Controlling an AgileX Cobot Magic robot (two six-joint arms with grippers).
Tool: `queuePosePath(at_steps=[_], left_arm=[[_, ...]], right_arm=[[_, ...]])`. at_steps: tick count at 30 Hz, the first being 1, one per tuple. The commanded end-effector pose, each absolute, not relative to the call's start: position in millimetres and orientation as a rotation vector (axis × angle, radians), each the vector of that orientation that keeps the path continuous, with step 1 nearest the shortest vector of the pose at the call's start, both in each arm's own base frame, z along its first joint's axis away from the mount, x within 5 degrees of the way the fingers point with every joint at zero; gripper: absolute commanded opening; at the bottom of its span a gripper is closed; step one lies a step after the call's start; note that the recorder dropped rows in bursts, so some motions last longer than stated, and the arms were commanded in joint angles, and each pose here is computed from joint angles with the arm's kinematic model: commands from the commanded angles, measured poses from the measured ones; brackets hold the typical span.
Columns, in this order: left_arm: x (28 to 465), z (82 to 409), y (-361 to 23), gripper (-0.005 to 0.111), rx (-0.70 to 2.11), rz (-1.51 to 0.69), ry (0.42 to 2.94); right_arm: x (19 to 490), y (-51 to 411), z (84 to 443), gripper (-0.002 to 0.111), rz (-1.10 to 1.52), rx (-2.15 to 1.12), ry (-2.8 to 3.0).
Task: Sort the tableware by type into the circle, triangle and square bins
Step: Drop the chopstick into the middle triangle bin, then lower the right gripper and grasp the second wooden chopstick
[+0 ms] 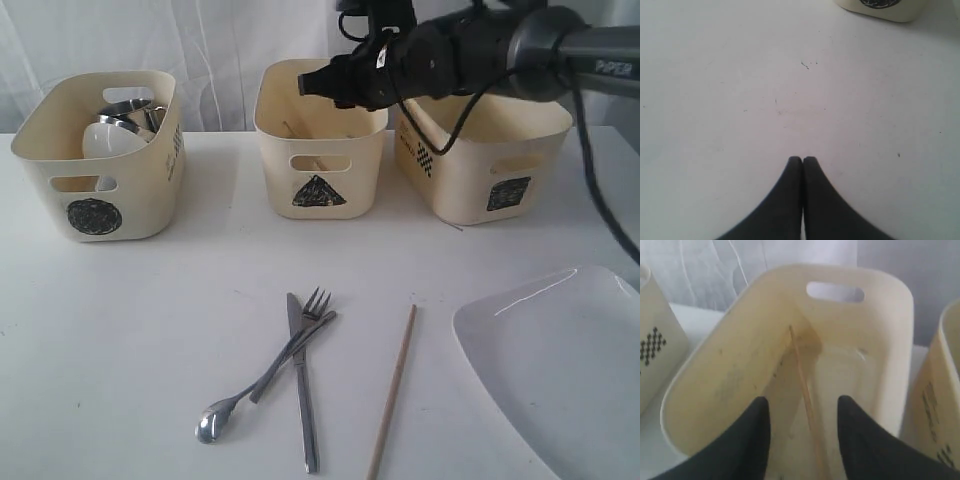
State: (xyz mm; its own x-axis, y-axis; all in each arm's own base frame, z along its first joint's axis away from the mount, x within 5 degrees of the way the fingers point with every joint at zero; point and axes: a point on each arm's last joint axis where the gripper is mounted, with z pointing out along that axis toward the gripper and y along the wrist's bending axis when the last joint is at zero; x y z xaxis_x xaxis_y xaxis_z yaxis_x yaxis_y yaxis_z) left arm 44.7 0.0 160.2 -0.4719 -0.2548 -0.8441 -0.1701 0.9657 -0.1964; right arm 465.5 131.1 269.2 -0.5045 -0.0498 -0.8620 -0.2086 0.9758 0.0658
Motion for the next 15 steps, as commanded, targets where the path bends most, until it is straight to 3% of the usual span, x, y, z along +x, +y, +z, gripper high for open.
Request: queuePosePath(at_steps=[1,3,8,15], left_arm=[[42,153,-2,0.001,-0.314,-0.121,2.134],[42,153,-2,0.001,-0.314,-0.121,2.134],[42,153,-2,0.001,-0.314,-0.121,2.134],[42,153,-2,0.001,-0.314,-0.121,2.134]], right_arm=[[428,113,302,0.017,0.076,-0.248,2.325],[410,109,304,-0.001,0.077,-0.245,2.436],[355,113,287,0.000,0.224,-0.204,2.691],[264,161,258,0.000,0.542,-0.260,2.817]])
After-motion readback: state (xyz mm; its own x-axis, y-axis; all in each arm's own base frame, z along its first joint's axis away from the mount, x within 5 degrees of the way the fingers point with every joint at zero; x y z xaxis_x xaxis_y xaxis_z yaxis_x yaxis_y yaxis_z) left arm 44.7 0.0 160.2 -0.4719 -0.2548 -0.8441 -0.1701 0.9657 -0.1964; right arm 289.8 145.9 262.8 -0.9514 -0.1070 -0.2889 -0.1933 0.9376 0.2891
